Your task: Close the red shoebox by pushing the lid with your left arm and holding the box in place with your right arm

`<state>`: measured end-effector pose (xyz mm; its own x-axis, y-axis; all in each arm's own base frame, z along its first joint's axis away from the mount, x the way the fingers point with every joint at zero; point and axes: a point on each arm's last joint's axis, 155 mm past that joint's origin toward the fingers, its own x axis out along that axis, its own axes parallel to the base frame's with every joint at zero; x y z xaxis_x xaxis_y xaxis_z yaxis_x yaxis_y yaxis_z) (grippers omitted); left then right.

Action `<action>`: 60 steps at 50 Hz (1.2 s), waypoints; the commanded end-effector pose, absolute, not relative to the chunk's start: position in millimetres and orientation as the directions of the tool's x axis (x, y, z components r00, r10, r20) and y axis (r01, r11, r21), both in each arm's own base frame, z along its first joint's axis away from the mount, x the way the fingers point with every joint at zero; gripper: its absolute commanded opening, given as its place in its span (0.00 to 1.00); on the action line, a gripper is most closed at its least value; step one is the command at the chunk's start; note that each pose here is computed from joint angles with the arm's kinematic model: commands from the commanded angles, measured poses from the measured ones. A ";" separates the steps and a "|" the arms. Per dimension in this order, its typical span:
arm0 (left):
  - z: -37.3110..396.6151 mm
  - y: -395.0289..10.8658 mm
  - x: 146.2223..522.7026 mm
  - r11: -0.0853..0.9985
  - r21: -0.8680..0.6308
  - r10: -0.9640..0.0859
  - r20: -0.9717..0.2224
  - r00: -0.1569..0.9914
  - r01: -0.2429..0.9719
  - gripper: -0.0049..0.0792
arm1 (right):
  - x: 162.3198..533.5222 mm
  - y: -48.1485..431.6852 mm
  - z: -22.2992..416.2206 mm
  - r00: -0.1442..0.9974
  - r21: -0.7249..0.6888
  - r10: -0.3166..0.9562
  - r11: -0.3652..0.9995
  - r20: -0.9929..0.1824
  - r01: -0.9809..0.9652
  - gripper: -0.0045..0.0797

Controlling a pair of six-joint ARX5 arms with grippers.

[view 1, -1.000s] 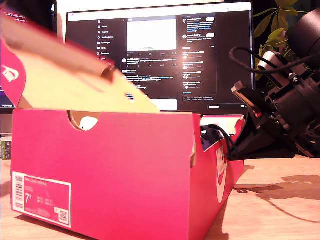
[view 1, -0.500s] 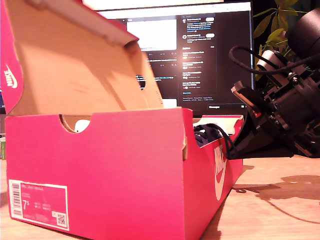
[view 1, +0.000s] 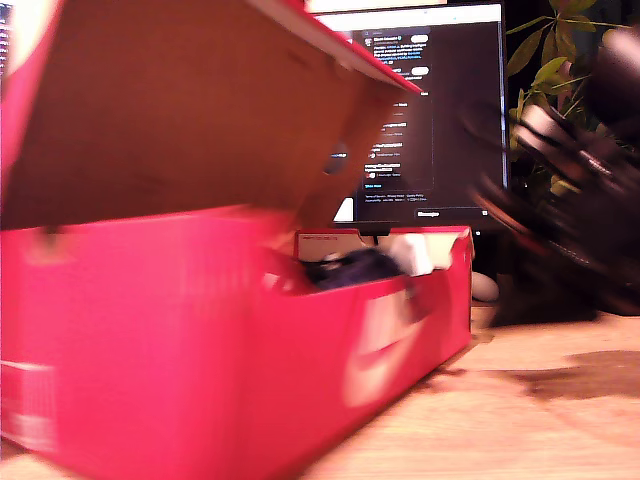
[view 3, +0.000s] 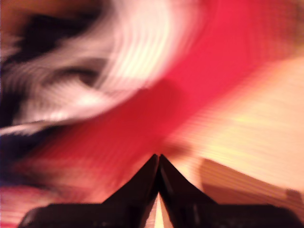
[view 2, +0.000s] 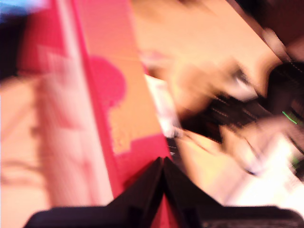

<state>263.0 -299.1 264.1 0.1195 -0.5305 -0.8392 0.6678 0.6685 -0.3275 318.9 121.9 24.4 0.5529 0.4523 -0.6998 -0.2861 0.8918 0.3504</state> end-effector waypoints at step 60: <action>349.3 -231.9 342.6 0.752 -0.144 -0.519 -0.730 0.445 0.643 0.04 | 296.4 211.8 126.9 0.523 0.486 0.713 0.702 -0.467 -0.521 0.04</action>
